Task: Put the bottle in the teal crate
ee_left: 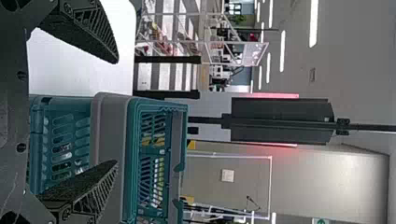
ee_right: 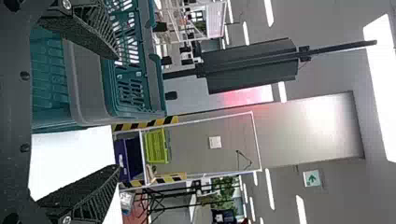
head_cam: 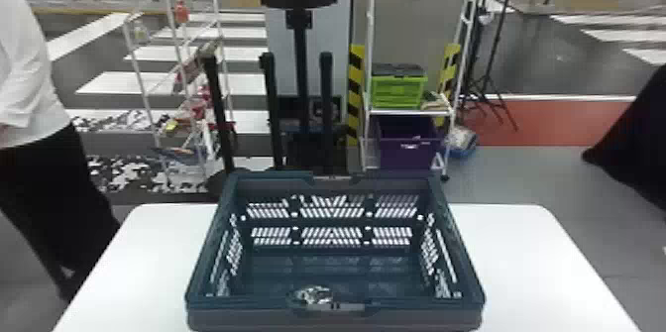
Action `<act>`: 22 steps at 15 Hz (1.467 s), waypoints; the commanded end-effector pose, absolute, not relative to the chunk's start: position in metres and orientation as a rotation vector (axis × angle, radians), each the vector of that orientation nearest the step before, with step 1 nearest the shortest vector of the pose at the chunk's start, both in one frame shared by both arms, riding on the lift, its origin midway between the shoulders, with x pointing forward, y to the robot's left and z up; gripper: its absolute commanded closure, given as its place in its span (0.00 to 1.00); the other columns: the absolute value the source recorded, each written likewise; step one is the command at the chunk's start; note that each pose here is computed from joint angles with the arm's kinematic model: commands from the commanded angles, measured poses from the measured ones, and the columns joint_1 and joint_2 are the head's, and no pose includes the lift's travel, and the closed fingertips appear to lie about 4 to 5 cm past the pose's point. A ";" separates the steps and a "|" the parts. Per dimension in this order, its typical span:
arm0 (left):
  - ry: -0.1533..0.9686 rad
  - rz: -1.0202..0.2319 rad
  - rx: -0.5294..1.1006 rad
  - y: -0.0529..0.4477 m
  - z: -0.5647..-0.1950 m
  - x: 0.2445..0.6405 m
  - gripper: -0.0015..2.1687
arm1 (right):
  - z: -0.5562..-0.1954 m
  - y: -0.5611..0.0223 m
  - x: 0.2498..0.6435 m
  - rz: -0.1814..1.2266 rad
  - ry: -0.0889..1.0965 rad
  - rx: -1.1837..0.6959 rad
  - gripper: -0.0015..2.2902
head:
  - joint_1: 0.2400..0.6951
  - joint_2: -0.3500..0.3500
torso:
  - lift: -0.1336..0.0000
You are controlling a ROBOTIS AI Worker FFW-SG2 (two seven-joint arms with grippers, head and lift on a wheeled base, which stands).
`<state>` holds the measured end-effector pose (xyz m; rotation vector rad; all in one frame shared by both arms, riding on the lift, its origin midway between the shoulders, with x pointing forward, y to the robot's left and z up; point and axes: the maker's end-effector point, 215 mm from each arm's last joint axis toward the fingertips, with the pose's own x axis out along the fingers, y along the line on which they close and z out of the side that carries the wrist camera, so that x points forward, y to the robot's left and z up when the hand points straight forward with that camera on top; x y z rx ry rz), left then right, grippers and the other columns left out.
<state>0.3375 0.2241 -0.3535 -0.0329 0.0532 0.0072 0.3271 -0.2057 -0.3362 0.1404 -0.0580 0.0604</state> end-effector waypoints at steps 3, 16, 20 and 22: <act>0.062 0.006 -0.031 0.223 -0.356 0.338 0.06 | -0.351 -0.208 0.317 0.062 -0.030 0.131 0.03 | 0.57 0.50 | 1.00; 0.069 0.001 -0.021 0.221 -0.356 0.337 0.06 | -0.354 -0.204 0.310 0.074 -0.017 0.116 0.03 | 0.57 0.50 | 1.00; 0.071 0.002 -0.021 0.221 -0.357 0.337 0.05 | -0.355 -0.204 0.309 0.074 -0.013 0.116 0.03 | 0.57 0.50 | 1.00; 0.072 0.003 -0.018 0.222 -0.358 0.337 0.05 | -0.355 -0.204 0.308 0.074 -0.012 0.116 0.03 | 0.57 0.50 | 1.00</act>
